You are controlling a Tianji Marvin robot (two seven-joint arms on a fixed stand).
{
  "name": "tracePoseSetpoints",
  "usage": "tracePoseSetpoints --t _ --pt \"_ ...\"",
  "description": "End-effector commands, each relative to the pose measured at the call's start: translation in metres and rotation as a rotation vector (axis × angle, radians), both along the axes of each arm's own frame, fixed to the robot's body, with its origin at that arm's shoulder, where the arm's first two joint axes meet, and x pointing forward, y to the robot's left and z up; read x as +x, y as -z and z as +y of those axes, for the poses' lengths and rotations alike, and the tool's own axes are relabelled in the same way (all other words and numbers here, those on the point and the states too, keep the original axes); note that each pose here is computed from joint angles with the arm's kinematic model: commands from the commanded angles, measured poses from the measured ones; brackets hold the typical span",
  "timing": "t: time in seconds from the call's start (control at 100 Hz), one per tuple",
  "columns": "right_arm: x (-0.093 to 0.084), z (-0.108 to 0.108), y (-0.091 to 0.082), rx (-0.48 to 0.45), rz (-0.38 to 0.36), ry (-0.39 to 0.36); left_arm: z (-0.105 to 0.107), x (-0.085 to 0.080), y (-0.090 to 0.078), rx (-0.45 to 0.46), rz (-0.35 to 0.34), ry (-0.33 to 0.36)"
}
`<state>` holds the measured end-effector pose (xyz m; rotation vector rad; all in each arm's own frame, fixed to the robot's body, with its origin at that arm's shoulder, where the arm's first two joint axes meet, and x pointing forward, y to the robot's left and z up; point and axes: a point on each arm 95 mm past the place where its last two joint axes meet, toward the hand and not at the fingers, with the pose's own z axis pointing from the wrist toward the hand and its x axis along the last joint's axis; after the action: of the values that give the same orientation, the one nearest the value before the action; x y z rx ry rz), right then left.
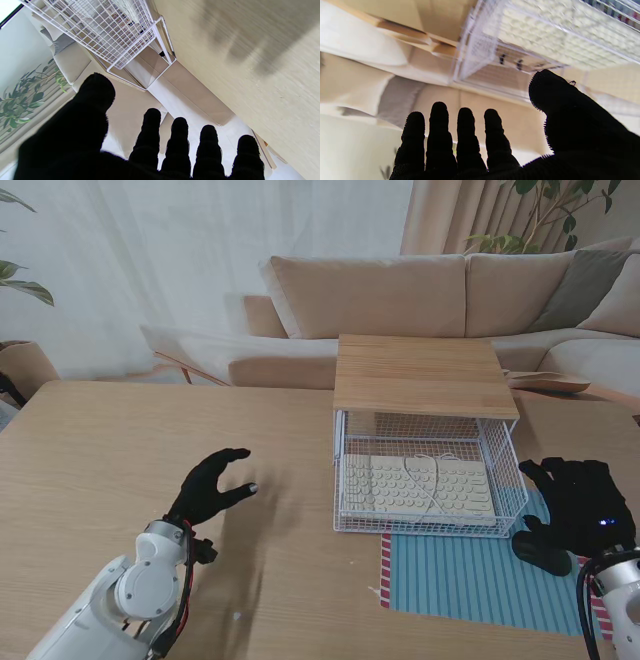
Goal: Unroll the mouse pad and set up the keyboard and mouse from the tabletop organizer
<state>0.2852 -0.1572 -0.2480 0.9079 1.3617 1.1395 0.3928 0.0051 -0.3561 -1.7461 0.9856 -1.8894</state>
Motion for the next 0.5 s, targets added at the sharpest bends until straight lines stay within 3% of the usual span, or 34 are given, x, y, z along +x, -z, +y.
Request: tracePoseSetpoints --t 0.0,0.24,0.49 --pt "0.007 0.015 -0.019 -0.003 -0.027 -0.046 -0.008 -0.003 -0.007 0.011 -0.023 0.028" --pt "0.026 0.053 -0.047 0.015 -0.003 -0.209 -0.026 -0.003 -0.011 0.068 -0.029 0.067" --pt "0.054 0.088 -0.056 0.113 0.075 -0.338 -0.055 -0.003 -0.016 0.104 -0.1 0.123"
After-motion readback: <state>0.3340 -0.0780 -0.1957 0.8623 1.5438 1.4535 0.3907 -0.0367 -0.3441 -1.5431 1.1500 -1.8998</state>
